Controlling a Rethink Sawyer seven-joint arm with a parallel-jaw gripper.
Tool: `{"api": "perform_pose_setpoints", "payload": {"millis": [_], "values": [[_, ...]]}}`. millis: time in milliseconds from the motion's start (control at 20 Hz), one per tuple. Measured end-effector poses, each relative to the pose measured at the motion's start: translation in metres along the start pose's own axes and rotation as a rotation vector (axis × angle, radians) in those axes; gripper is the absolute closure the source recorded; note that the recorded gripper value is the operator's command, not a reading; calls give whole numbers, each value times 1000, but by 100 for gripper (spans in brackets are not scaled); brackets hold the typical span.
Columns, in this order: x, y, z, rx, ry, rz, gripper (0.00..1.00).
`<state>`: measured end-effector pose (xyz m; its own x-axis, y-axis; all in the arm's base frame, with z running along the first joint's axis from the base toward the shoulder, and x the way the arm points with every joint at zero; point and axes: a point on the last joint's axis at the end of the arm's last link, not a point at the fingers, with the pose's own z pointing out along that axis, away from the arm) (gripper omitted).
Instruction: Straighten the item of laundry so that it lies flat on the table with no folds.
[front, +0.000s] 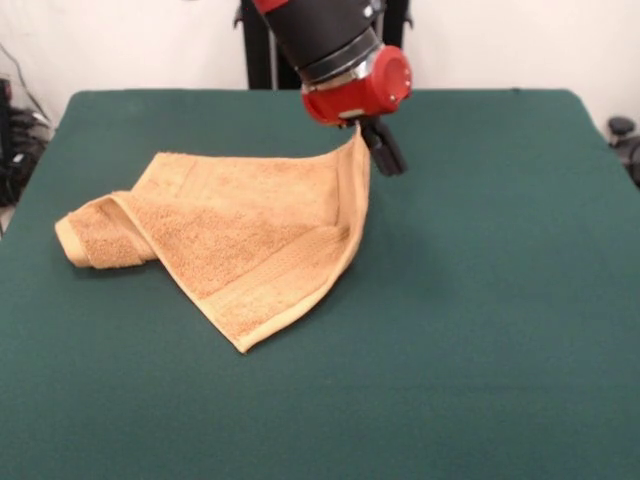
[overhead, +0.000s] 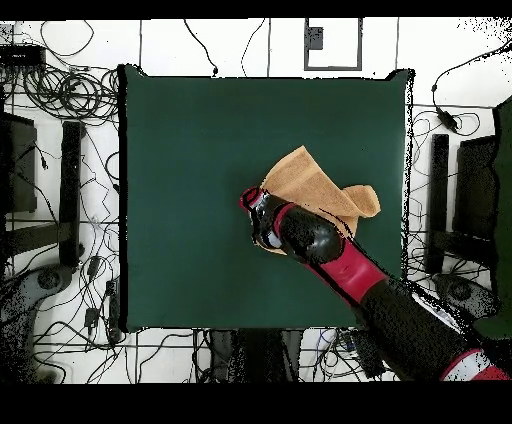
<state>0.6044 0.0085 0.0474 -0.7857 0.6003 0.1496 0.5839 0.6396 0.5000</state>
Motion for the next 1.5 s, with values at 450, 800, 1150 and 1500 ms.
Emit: {"api": "perform_pose_setpoints", "payload": {"millis": [450, 800, 1150, 1500], "values": [[-10, -20, -4, 134, -74, -58, 100], [-36, -45, -24, 292, -194, -212, 100], [-82, -78, -53, 356, -297, -267, 100], [-137, -141, -61, 325, -379, -189, 100]]}}
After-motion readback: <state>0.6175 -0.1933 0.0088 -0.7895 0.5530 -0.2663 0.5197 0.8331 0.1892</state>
